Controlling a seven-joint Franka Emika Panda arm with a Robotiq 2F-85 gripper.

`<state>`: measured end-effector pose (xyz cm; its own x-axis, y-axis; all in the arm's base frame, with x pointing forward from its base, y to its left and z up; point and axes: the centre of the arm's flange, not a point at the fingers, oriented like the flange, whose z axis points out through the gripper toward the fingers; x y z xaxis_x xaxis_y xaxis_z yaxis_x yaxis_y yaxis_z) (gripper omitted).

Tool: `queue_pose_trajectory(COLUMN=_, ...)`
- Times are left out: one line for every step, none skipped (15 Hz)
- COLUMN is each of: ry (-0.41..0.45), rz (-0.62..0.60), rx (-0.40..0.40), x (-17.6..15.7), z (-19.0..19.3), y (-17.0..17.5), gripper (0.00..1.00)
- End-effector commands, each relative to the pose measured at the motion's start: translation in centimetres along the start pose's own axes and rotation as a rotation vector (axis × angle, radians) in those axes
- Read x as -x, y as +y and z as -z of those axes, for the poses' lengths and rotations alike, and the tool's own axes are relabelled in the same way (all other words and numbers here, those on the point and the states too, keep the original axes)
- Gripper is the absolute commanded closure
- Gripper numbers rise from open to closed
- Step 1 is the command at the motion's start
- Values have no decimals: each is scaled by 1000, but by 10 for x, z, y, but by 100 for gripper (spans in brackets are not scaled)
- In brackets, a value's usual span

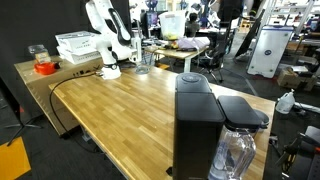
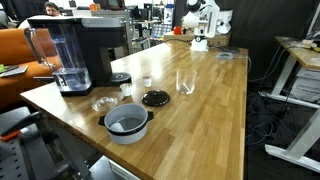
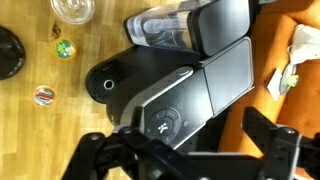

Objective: Open the lid of the coffee marker

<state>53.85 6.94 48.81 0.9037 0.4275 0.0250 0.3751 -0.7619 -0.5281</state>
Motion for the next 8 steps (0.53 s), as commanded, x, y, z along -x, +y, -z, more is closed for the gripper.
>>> queue_pose_trajectory(ry=29, rz=106, rx=-162, x=-8, z=18, y=14, gripper=0)
queue_pose_trajectory(ry=43, rz=128, rx=-198, x=-9, z=23, y=18, gripper=0)
queue_pose_trajectory(ry=62, rz=155, rx=-244, x=-11, z=29, y=23, gripper=0)
queue_pose_trajectory(ry=76, rz=179, rx=-286, x=-12, z=34, y=29, gripper=0)
queue_pose_trajectory(ry=82, rz=197, rx=-326, x=-13, z=39, y=36, gripper=0)
queue_pose_trajectory(ry=80, rz=206, rx=-352, x=-14, z=42, y=42, gripper=0)
queue_pose_trajectory(ry=96, rz=171, rx=-280, x=-2, z=31, y=32, gripper=0)
queue_pose_trajectory(ry=97, rz=170, rx=-290, x=-2, z=32, y=38, gripper=0)
